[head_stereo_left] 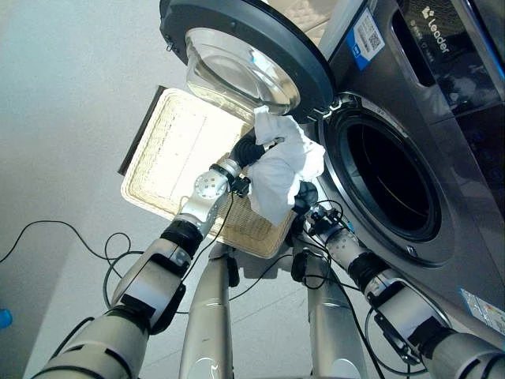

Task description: Put the clothes into the washing machine.

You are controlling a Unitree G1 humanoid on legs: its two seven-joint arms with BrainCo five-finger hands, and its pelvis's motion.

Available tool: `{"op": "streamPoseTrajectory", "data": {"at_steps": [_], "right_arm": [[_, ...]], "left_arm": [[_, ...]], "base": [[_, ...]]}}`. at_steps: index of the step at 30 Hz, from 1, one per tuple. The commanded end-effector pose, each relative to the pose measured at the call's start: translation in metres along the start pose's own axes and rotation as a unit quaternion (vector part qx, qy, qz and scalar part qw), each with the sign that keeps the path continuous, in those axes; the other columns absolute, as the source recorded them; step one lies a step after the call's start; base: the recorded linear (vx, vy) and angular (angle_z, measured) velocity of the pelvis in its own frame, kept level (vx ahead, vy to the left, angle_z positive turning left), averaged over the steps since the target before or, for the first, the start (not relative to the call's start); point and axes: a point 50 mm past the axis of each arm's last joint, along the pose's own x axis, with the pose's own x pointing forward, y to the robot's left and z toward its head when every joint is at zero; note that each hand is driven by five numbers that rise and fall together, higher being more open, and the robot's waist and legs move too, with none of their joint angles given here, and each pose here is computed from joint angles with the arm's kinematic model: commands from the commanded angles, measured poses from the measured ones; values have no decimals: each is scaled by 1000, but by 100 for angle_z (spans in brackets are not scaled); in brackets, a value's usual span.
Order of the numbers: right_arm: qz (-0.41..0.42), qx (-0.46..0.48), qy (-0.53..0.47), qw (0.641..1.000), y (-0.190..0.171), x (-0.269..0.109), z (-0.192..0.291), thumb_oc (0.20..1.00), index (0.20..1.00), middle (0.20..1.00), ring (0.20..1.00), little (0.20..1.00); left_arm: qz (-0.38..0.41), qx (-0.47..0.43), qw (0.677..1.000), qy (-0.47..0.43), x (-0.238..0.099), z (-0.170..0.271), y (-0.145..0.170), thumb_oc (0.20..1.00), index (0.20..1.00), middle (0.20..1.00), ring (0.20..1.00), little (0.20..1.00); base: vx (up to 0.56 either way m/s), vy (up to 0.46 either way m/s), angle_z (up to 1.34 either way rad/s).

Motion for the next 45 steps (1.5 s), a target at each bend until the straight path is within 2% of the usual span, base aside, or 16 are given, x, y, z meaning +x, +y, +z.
{"op": "streamPoseTrajectory", "data": {"at_steps": [1,4,5,6,7,8,28,29,30,34,35,36,38,42,44,45], "right_arm": [[26,-14,-154,988,18,31,42,200,200,200,200,200],[-17,-24,-166,986,7,19,40,200,200,200,200,200],[-34,-30,-169,984,3,15,39,200,200,200,200,200],[-34,-30,-169,984,3,15,39,200,200,200,200,200],[-45,-32,-172,984,0,11,40,200,200,200,200,200],[-49,-33,-172,983,-2,7,38,200,200,200,200,200],[-142,-77,-223,961,-20,-16,65,200,200,200,200,200],[-158,-78,-232,957,-24,-21,68,200,200,200,200,200],[-186,-70,-254,947,-31,-30,77,200,200,200,200,200],[-189,-66,-260,945,-32,-31,78,200,200,200,200,200],[-194,-55,-275,940,-34,-33,82,200,200,200,200,200],[-222,-25,-326,919,-41,-44,95,200,200,200,200,200],[-244,-18,-350,904,-44,-49,104,200,200,200,200,200],[-278,-3,-385,880,-51,-66,113,200,200,200,200,200],[-296,10,-409,863,-55,-79,116,200,200,200,200,200],[-295,10,-409,864,-55,-79,116,200,200,200,200,200]], "left_arm": [[-90,31,995,19,-4,-20,-50,200,200,200,200,200],[-96,43,994,20,-5,-21,-55,200,200,200,200,200],[-96,47,994,19,-5,-21,-57,442,442,442,442,442],[-96,47,994,19,-5,-21,-57,442,442,442,442,442],[-101,50,993,25,-4,-21,-58,928,928,928,928,928],[-97,56,993,28,-3,-21,-60,1000,1000,1000,1000,1000],[1,48,997,60,-10,-35,-38,1000,1000,1000,1000,1000],[12,45,997,61,-12,-37,-36,1000,1000,1000,1000,1000],[65,24,996,58,-16,-39,-27,1000,1000,1000,1000,1000],[77,21,995,56,-16,-39,-24,1000,1000,1000,1000,1000],[99,16,994,51,-17,-39,-21,1000,1000,1000,1000,1000],[214,-22,976,37,-27,-41,-2,1000,1000,1000,1000,1000],[303,-45,951,30,-38,-44,14,1000,1000,1000,1000,1000],[423,-75,903,29,-68,-54,34,1000,1000,1000,1000,1000],[490,-95,866,33,-89,-62,46,1000,1000,1000,1000,1000],[490,-95,866,32,-89,-62,47,1000,1000,1000,1000,1000]], "base": [[-12,82,-15],[-6,83,-18],[0,67,-17],[3,71,-24],[5,77,-23],[7,98,-34],[4,21,-6],[0,0,0],[0,0,0],[0,0,0],[0,0,0],[-11,-55,-2],[-5,-65,-1],[-3,-57,3],[5,-52,14],[0,-29,16]]}}
